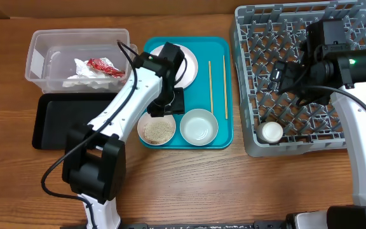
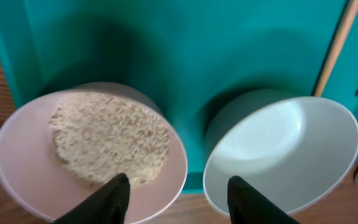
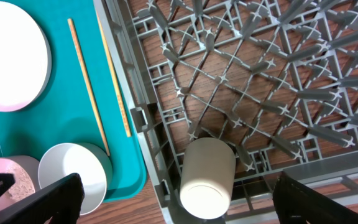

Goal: Sort waste into correct bins and load items into the dishwasher
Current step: 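Grasp the rim of the pink rice bowl with the left gripper, then carry the pink bowl left over the black tray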

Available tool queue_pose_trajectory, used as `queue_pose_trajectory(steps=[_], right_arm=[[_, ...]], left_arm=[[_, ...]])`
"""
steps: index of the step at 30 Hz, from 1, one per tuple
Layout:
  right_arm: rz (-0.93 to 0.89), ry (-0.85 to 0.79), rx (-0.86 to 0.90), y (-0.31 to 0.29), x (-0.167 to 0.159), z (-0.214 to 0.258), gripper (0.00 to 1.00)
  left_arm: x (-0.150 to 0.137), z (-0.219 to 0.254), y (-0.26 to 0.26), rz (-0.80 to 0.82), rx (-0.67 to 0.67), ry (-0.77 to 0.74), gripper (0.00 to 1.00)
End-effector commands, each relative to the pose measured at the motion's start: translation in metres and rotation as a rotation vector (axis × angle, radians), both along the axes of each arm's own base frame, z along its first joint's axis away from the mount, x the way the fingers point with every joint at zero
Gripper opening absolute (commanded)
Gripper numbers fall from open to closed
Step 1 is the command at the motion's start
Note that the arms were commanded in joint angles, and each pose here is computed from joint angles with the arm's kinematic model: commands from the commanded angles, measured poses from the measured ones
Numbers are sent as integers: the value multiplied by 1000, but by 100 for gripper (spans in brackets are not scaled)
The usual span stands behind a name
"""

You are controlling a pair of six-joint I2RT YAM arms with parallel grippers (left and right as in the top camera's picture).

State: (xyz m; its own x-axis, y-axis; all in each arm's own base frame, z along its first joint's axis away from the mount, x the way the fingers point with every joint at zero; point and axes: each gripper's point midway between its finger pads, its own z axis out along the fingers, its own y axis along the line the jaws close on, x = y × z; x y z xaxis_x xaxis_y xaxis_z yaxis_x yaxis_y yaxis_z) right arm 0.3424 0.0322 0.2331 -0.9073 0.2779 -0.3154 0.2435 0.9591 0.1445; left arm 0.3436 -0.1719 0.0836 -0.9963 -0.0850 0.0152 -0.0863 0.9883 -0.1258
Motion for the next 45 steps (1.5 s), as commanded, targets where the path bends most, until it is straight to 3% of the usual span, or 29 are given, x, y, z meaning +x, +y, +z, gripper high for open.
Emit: queue_pose_trajectory(steps=[1,17,20,24,29,33,45], right_arm=[[1,-32,-11,-1,3,9,99],[2,-35,-11,-1,3,9,99],[2,-35,-11,-1,3,9,99],[1,-35,-10,-1,3,9,99],[1,-35,-10,-1,3,9,99],[2,-35,-11,-1,3,9,99],[1,-42,-10,-1,5,10,99]], left_arm=[[-2,-12,5,63,18,6,46],[0,-45,3,81,4,-31,38],[-4,-50,4,82,7,-24,33],[-4,-50,4,82,7,-24,19],[-4,-52,5,82,7,-23,15],[-6,-52,4,77,5,-17,4],[0,-13,-8,8,-49,-3,4]])
